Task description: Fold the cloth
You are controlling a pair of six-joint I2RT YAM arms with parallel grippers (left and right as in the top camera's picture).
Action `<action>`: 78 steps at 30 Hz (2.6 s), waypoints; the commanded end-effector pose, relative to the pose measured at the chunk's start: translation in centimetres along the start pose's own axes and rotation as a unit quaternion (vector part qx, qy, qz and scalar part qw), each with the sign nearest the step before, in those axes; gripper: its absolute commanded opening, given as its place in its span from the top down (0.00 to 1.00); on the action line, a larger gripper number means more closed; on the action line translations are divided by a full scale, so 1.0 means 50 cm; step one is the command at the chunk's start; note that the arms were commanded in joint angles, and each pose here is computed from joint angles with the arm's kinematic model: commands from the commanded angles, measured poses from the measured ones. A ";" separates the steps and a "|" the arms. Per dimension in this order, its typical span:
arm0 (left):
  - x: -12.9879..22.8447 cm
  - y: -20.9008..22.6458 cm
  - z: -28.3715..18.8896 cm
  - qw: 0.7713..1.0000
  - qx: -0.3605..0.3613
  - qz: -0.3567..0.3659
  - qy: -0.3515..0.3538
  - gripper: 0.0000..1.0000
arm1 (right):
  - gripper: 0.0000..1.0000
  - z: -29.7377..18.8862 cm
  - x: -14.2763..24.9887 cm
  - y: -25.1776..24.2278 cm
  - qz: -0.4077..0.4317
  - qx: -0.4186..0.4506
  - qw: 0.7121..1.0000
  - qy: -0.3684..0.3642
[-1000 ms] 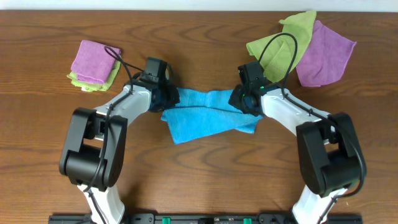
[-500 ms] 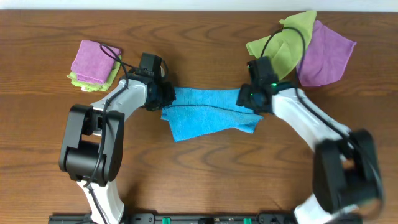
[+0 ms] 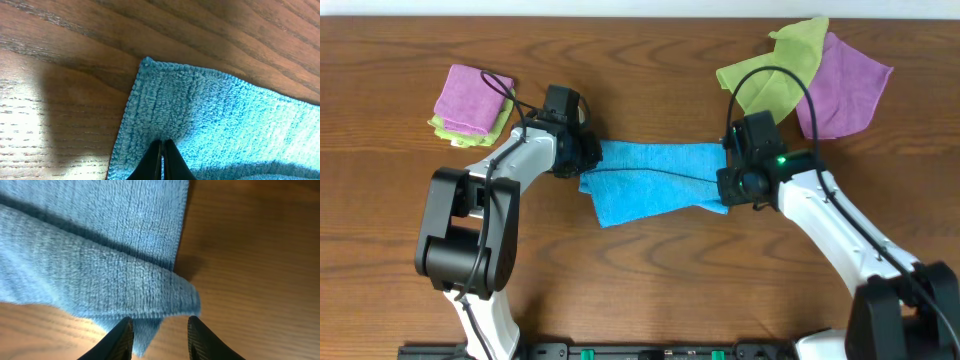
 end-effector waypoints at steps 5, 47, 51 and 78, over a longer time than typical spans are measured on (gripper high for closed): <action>0.024 0.040 0.038 0.998 -0.044 -0.008 0.035 0.94 | 0.60 0.072 0.005 -0.009 -0.013 0.015 1.000 0.020; 0.024 0.040 0.038 0.998 -0.044 -0.018 0.033 0.94 | 0.80 -0.116 0.097 -0.003 0.093 -0.050 0.986 0.131; 0.024 0.040 0.038 0.998 -0.044 -0.018 0.033 0.94 | 0.98 -0.120 0.108 -0.002 0.094 -0.051 0.983 0.150; -0.023 0.006 -0.130 1.000 -0.011 0.000 -0.028 0.81 | 0.99 0.034 -0.022 0.051 0.090 -0.044 0.995 0.000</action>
Point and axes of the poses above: each gripper's point midway between its finger pads, its own z axis out along the fingers, its own y axis along the line the jaws close on, x = y × z, the point moved 10 cm from there along -z, back along the fingers, and after that the axes turned 8 degrees about z, right-handed, at the moved point
